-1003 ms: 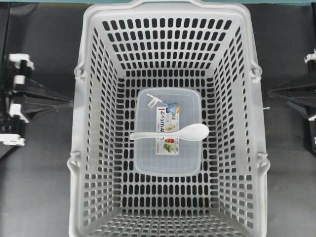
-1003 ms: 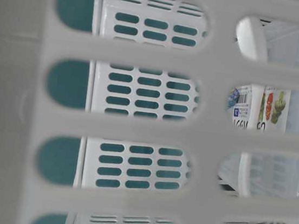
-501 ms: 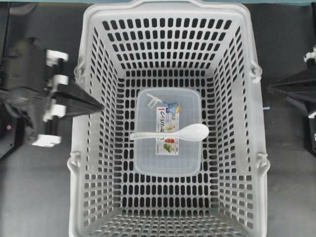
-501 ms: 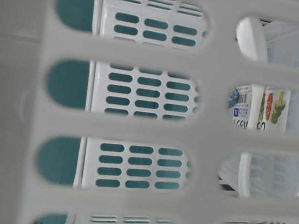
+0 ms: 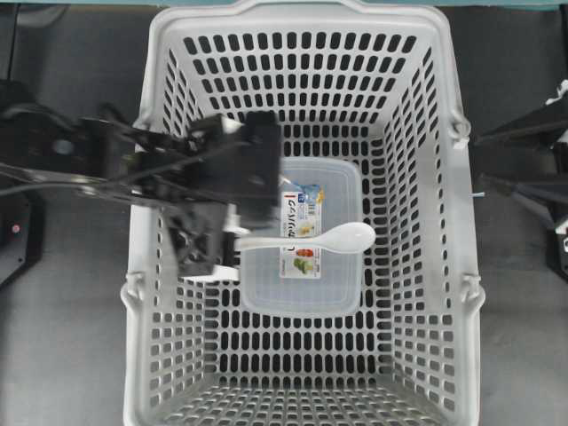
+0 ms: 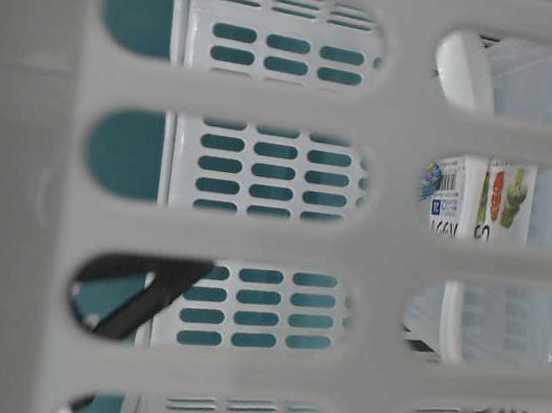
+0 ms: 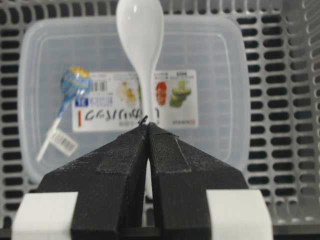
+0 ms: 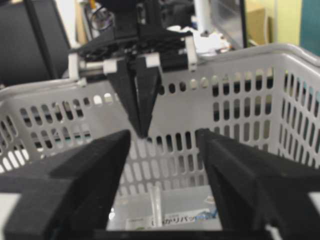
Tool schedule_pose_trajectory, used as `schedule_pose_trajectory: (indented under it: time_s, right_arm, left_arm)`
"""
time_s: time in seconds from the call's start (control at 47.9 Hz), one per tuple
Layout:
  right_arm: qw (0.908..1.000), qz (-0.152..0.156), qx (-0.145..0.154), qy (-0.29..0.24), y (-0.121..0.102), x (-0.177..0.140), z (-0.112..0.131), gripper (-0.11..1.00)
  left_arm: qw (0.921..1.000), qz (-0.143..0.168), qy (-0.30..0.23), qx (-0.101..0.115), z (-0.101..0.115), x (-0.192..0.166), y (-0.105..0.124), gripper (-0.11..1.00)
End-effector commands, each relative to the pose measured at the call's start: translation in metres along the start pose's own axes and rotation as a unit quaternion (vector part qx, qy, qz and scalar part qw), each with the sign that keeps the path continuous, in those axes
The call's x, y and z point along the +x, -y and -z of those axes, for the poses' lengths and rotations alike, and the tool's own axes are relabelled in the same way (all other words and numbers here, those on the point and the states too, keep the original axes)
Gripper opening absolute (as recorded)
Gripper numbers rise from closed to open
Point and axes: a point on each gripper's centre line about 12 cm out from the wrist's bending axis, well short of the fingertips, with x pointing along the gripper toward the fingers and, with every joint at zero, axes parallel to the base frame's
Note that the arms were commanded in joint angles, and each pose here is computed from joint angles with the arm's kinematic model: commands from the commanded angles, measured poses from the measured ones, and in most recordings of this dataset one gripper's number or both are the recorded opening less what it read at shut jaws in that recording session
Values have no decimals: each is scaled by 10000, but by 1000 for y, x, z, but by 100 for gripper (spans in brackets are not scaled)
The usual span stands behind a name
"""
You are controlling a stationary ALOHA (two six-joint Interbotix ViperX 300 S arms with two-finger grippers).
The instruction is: Pick up the chinese spoon from the shopping basket with the left arm.
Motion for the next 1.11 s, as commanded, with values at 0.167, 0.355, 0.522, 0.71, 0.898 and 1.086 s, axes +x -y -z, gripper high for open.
schedule_pose_trajectory:
  time_s: [0.167, 0.355, 0.522, 0.71, 0.898, 1.086]
  right_arm:
    - [10000, 13, -23, -6, 0, 2, -4, 59]
    - [10000, 36, -23, -3, 1, 2, -4, 59]
    - [10000, 58, -24, 0, 2, 2, -4, 59]
    - [10000, 66, -24, 1, 2, 2, -4, 59]
    - [10000, 65, -32, -7, 2, 1, -4, 59]
    - [10000, 67, -24, -6, 2, 1, -4, 59]
  left_arm:
    - [10000, 1, -76, -4, -7, 19, 2, 0]
    - [9996, 11, -298, 30, -1, 41, 4, 21]
    - [9974, 2, -719, 42, 10, 72, 4, 70]
    - [9953, 8, -963, 79, 15, 90, 6, 88]
    - [9947, 9, -1032, 16, 20, 100, 7, 85]
    - [9927, 5, -1207, 6, 30, 109, 7, 81]
